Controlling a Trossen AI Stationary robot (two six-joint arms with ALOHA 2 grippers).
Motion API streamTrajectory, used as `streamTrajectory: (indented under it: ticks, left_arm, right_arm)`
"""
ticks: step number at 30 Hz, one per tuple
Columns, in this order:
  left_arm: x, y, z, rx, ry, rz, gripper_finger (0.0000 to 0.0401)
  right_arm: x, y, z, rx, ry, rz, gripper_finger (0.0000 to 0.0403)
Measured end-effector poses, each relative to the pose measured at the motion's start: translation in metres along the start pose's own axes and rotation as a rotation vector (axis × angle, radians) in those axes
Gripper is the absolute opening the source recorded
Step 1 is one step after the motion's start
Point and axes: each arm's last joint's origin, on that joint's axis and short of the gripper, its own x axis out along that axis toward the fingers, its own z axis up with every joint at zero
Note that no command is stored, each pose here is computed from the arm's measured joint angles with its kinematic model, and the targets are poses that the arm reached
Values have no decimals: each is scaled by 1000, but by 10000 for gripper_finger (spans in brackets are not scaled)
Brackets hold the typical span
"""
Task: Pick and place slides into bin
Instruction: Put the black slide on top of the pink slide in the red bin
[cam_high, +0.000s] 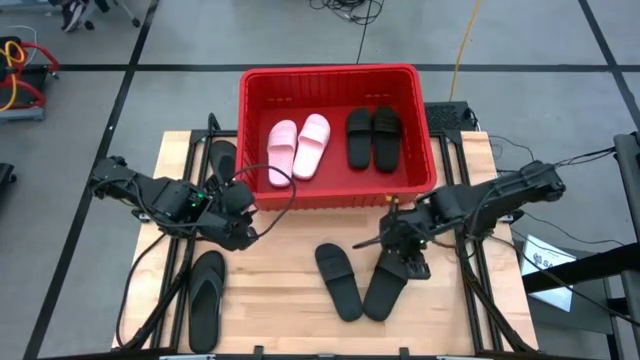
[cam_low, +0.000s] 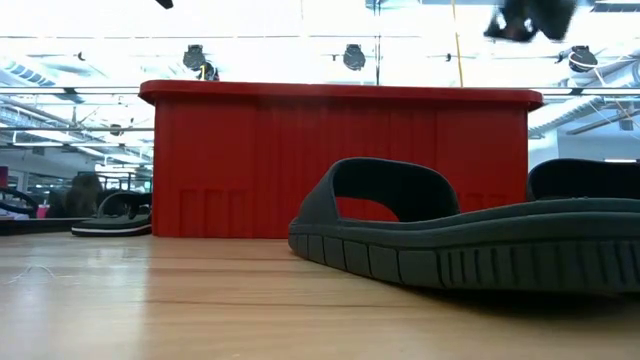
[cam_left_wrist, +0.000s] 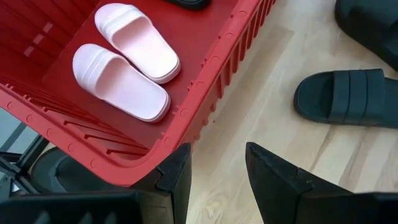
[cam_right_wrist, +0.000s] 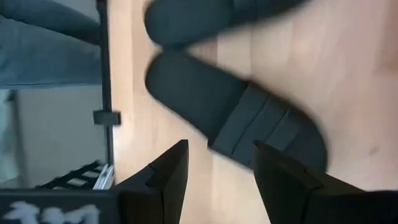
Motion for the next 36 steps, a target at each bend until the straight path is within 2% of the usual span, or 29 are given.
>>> streamTrajectory:
  ticks: [3,7,13,24,31,36]
  left_arm:
    - [1,1,1,-8,1,2,147]
    - [1,2,2,-23,1,6,147]
    - [2,2,3,-52,-2,6,147]
    - [6,5,8,-87,-2,5,147]
    - [9,8,11,-102,16,8,147]
    - [11,11,13,-101,21,14,147]
  right_arm:
    - [25,-17,-10,81,111,67,164]
    - [49,-39,-22,153,176,108,164]
    - [72,-69,-38,243,185,150,164]
    - [91,-95,-65,186,67,181,164]
    - [105,-101,-78,173,79,183,164]
    - [111,-102,-82,167,79,265,164]
